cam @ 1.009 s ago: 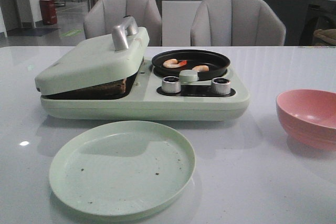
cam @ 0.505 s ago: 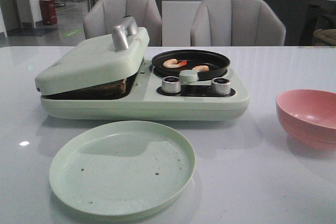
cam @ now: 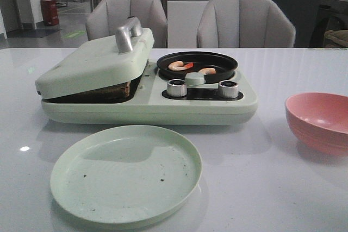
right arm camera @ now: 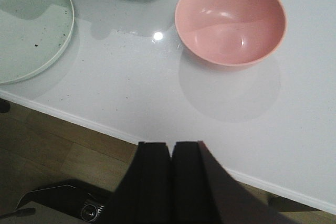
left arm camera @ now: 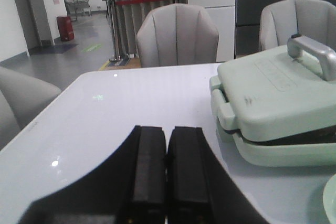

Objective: Make breakfast with bread and shrimp

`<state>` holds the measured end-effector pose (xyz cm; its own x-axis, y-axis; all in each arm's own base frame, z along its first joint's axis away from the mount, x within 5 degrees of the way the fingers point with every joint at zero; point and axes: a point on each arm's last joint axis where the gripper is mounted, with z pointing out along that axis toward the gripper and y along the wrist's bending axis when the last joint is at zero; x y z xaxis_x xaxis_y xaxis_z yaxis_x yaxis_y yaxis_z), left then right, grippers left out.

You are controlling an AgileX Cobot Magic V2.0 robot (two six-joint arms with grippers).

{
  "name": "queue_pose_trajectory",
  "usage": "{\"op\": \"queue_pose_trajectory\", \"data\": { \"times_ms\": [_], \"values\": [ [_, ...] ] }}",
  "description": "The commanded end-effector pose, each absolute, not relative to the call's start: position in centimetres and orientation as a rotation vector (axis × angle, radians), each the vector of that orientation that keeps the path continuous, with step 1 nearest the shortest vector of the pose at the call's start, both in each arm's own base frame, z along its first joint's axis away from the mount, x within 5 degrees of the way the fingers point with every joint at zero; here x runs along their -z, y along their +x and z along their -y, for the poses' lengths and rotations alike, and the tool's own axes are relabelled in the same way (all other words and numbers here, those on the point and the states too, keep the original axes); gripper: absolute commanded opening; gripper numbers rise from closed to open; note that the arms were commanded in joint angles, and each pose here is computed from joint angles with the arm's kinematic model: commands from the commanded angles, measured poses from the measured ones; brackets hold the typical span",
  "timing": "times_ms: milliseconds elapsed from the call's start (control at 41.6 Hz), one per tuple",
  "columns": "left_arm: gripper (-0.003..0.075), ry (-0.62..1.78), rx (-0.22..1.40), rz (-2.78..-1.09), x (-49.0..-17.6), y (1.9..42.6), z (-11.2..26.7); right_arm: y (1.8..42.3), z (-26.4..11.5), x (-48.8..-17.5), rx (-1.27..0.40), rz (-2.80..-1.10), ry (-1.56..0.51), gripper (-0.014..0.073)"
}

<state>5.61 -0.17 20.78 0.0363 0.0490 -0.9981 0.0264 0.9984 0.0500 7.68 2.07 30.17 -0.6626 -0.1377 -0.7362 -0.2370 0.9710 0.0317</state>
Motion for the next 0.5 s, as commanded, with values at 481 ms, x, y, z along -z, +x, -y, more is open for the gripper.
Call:
{"op": "queue_pose_trajectory", "data": {
  "times_ms": [481],
  "values": [
    [0.0108,0.074,0.027,-1.376,-21.98,5.3,0.35,8.02,-2.19,-31.4,-0.17,-2.216,-0.257,0.0047]
  ]
}}
